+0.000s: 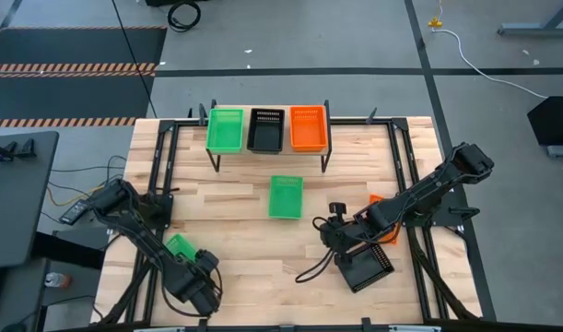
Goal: Stack baskets on shelf by color
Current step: Stack the left green bin on top of the green bin on the shelf
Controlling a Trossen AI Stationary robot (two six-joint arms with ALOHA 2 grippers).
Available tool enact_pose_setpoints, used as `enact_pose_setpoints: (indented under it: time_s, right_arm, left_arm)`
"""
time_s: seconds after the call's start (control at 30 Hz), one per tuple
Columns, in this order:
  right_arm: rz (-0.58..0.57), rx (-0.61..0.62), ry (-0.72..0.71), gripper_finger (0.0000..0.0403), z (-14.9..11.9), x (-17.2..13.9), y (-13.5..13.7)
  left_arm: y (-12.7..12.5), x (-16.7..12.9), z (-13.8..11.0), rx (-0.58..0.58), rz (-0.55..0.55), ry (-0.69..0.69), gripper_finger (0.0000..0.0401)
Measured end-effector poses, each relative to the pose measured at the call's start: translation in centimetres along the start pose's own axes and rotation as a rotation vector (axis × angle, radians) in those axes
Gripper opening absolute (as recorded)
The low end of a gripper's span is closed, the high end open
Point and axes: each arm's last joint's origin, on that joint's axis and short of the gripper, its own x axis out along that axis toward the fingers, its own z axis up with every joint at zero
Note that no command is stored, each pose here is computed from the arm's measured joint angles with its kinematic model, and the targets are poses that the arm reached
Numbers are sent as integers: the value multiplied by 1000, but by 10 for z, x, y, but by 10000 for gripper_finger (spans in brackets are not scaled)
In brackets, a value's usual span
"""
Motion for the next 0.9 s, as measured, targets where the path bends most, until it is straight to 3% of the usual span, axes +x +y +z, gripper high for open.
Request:
enact_pose_setpoints:
  time_s: [0.2,0.9]
  right_arm:
    - [1,0,-1,165,0,0,0]
    - [5,4,-5,165,1,0,0]
  left_arm:
    - [8,18,-10,-32,-51,-28,202]
    - [9,20,-19,-24,-70,-77,139]
